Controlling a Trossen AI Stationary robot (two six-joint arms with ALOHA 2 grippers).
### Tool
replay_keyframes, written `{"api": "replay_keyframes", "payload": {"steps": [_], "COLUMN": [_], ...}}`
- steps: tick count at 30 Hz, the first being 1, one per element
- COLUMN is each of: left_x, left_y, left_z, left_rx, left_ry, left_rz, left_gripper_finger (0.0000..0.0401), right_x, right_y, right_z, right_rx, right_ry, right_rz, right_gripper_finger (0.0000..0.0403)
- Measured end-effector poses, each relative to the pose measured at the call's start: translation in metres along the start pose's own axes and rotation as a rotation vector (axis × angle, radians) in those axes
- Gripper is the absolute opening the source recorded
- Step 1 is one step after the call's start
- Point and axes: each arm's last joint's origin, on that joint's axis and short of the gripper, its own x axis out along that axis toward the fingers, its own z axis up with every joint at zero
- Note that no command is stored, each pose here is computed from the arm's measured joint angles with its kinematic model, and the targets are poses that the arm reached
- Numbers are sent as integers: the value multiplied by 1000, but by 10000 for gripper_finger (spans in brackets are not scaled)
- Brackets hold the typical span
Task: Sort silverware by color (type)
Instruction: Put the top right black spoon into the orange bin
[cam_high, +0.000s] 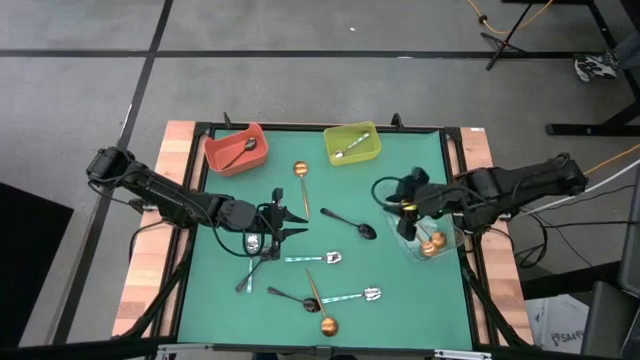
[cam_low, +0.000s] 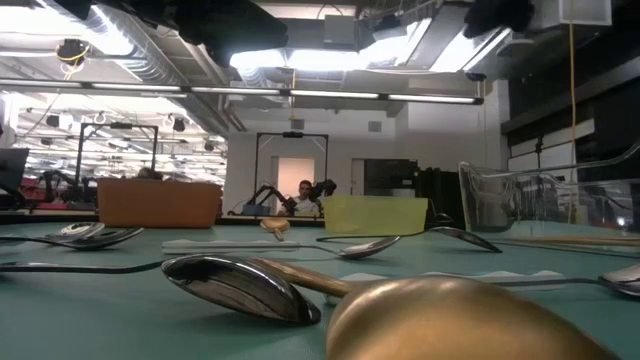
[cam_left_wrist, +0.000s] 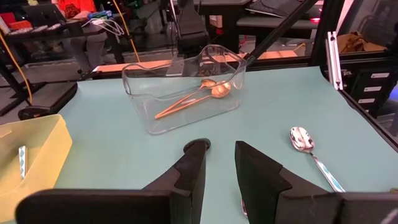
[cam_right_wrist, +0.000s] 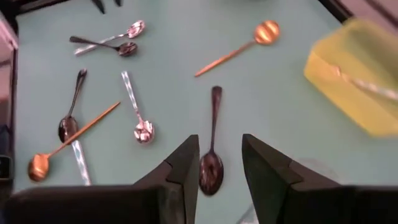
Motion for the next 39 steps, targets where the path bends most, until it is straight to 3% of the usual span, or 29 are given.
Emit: {"api": "replay_keyframes", "payload": {"steps": [7, 12, 25, 39], "left_x": [0, 0, 0, 0], "left_y": [0, 0, 0, 0], "left_z": [0, 0, -2, -2], "left_rx": [1, 1, 6, 6], "left_ry": [3, 4, 17, 18], "left_rz": [0, 0, 0, 1], "left_gripper_finger": [80, 80, 80, 80], "right_x": [37, 65, 124, 181], "right_y": [18, 29, 40, 10], "right_z": [8, 8, -9, -16], "right_rx": [-190, -257, -311, -217], "right_ry": [-5, 28, 202, 386], "right_rz": [3, -9, -69, -62], "right_gripper_finger": [111, 111, 111, 111]}}
